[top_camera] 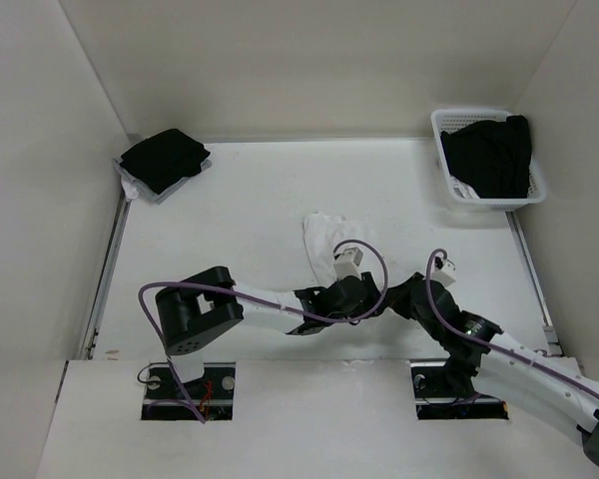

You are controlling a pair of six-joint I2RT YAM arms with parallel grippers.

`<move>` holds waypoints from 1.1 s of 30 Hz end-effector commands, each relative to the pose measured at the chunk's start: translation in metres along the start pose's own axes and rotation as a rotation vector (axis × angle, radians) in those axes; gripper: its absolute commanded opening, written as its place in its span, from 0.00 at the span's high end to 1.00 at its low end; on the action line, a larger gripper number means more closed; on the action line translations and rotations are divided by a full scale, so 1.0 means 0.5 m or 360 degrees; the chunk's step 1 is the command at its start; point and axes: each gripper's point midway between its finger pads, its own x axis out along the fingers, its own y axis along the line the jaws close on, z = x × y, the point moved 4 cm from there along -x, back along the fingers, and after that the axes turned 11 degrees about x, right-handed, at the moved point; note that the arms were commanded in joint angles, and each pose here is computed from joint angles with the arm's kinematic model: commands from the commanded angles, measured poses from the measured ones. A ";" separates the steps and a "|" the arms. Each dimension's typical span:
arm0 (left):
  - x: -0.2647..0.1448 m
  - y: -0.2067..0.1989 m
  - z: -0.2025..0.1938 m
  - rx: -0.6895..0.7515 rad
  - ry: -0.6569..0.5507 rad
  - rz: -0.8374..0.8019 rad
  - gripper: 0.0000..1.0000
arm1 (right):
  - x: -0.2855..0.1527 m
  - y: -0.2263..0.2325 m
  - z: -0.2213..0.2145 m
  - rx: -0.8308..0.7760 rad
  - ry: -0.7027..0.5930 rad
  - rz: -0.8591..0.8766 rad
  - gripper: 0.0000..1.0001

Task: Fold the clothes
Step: Flatten the tank top out

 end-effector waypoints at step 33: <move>-0.424 0.174 0.280 0.0121 -0.0827 0.0582 1.00 | -0.115 0.173 0.115 -0.0088 -0.0267 0.0383 1.00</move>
